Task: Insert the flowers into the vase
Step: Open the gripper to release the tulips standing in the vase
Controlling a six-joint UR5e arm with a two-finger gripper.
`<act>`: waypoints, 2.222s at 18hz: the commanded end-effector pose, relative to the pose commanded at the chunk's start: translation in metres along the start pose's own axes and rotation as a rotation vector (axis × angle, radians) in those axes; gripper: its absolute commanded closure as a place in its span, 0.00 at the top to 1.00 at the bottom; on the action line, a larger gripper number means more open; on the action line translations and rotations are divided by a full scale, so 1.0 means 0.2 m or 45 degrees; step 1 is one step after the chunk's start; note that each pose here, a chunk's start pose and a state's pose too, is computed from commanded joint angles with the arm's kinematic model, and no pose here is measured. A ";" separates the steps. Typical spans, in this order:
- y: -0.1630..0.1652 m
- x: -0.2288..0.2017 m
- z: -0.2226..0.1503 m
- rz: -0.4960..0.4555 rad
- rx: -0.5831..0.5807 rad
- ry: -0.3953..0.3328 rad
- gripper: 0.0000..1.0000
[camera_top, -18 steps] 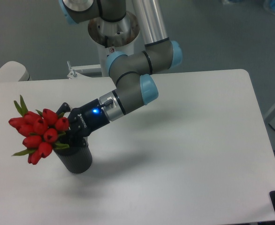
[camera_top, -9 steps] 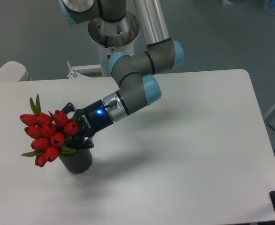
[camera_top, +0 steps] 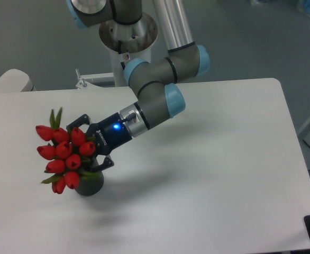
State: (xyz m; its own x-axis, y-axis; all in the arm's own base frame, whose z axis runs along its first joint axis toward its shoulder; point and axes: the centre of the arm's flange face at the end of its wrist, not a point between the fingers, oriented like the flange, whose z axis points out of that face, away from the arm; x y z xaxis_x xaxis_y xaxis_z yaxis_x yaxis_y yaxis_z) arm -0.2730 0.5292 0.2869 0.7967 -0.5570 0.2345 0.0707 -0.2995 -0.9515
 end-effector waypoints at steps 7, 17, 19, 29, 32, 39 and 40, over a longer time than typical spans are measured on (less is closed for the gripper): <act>0.03 -0.02 -0.08 0.045 0.002 -0.037 1.00; 0.07 0.01 -0.10 0.049 -0.037 -0.060 1.00; 0.07 0.02 -0.10 0.049 -0.037 -0.060 1.00; 0.07 0.08 -0.11 0.083 -0.151 -0.109 1.00; 0.04 0.08 -0.17 0.092 -0.148 -0.136 1.00; 0.01 0.08 -0.39 0.109 -0.226 -0.281 1.00; 0.01 0.07 -0.43 0.109 -0.267 -0.319 1.00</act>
State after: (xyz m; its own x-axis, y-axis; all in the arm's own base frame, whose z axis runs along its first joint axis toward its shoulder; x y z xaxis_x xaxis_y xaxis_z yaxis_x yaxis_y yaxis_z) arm -0.3136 0.4537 0.3060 0.9190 -0.3872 0.0742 -0.1075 -0.4271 -0.8978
